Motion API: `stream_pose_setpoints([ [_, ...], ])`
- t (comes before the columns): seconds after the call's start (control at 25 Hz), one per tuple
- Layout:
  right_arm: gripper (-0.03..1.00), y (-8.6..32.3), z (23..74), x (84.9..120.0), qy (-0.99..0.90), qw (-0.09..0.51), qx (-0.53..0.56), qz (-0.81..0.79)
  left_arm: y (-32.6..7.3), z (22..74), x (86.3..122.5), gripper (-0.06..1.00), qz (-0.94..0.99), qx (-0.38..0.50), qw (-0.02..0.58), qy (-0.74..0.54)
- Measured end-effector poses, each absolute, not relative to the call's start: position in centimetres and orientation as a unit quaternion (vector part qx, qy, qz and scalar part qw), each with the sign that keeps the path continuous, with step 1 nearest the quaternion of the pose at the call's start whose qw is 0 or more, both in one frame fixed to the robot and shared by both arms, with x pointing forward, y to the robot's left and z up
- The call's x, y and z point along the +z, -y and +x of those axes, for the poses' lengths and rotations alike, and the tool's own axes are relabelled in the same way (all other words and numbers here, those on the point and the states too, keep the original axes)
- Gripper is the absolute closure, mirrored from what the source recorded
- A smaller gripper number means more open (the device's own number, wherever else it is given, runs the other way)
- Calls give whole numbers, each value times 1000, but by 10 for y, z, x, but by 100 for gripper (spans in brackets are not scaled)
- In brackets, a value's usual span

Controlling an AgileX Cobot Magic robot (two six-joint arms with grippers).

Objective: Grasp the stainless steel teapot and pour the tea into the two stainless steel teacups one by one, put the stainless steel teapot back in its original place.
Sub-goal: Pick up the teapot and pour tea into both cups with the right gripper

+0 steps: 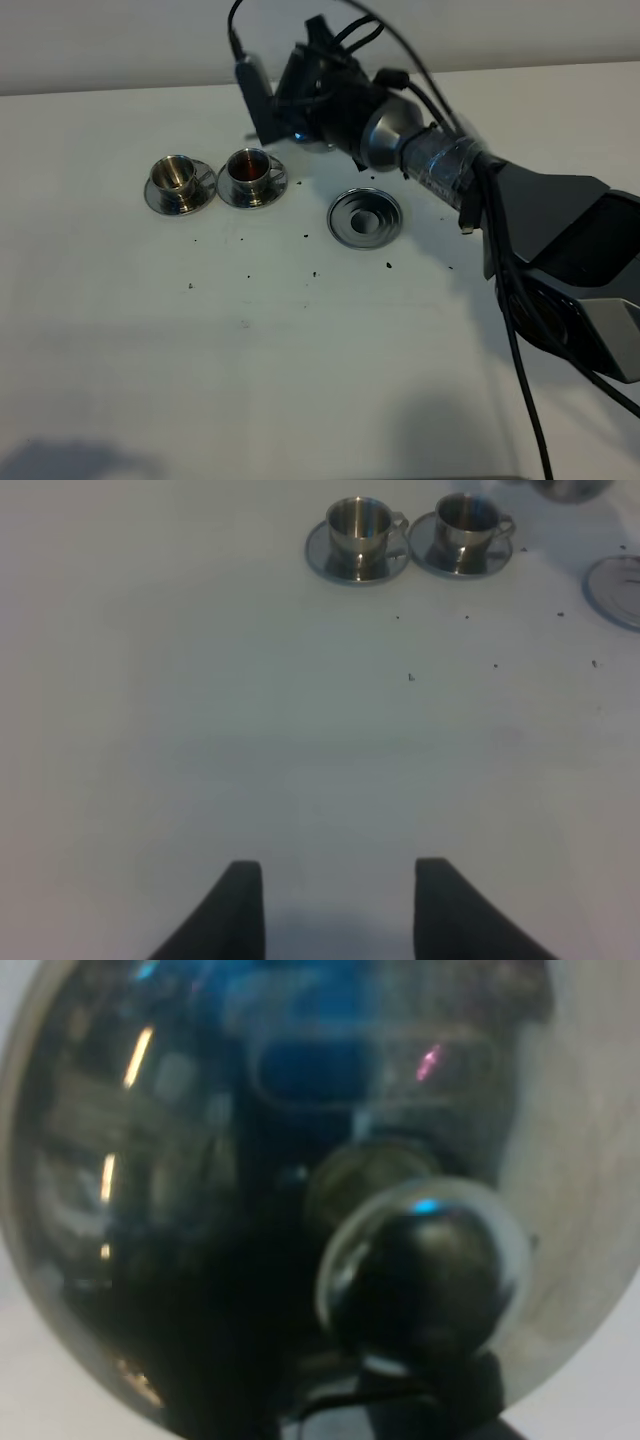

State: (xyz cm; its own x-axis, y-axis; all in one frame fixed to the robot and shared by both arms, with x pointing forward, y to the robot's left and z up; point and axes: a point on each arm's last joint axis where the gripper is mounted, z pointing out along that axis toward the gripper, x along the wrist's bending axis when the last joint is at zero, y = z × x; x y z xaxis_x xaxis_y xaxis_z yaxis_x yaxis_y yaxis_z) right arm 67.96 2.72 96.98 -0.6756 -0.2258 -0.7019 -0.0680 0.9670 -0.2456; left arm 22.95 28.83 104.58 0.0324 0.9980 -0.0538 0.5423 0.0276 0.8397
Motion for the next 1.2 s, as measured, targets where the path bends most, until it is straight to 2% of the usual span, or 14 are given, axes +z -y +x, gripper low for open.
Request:
stream_pose_setpoints([
  [0.28, 79, -25, 670, 1007, -937, 346, -37, 35, -288, 229, 1046, 56, 622, 316, 360, -620],
  [0.56, 79, -22, 671, 1002, -951, 256, 73, 156, -288, 229, 1046, 56, 622, 316, 360, -620],
  [0.88, 79, -23, 661, 1011, -940, 211, 119, 238, -288, 229, 1046, 56, 622, 316, 360, -620],
  [1.2, 79, -18, 635, 996, -951, 112, 111, 266, -288, 229, 1046, 56, 622, 316, 360, -619],
])
